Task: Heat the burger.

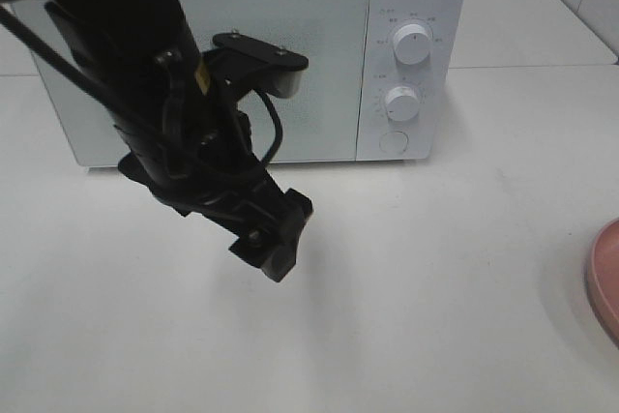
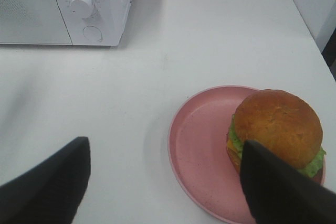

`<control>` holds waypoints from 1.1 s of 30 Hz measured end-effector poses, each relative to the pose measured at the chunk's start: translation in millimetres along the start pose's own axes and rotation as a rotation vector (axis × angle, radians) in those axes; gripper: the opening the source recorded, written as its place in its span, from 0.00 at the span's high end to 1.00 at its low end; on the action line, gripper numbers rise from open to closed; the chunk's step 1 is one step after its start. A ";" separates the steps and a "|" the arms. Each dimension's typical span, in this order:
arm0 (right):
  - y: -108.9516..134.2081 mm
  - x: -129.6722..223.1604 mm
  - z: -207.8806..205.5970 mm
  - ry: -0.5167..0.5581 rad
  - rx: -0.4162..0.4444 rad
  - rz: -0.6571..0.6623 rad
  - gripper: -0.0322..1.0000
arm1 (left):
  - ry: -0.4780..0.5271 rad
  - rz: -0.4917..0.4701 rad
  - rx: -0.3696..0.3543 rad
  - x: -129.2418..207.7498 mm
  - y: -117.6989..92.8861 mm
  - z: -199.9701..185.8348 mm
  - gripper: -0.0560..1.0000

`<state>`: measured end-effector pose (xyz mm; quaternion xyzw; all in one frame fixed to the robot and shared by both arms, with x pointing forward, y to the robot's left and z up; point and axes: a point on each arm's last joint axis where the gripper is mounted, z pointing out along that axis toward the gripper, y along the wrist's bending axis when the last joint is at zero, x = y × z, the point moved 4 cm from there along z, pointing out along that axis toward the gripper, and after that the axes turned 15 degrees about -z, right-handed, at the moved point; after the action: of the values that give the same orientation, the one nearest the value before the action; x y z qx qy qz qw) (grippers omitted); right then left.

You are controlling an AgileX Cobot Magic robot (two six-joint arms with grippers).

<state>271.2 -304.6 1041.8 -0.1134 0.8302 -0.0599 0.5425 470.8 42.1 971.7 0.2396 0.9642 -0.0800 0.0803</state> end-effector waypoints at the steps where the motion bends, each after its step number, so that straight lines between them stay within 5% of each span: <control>1: 0.0 0.0 0.0 0.000 0.000 0.000 0.24 | 0.000 0.000 0.000 0.0 0.0 0.0 0.01; 12: 0.0 0.0 0.0 0.000 0.000 0.000 0.24 | -0.070 -0.215 -0.027 9.5 73.2 -74.0 0.01; 22: 0.0 0.0 0.0 0.000 0.000 0.000 0.24 | -0.249 -0.491 -0.103 53.8 162.0 -151.7 0.01; 33: 0.0 0.0 0.0 0.000 0.000 0.000 0.24 | -0.291 -0.565 -0.160 146.7 167.8 -143.3 0.01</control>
<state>271.2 -304.6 1041.8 -0.1134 0.8302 -0.0599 0.5425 405.9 282.0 1063.5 -0.0585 0.9743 -0.0564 0.2102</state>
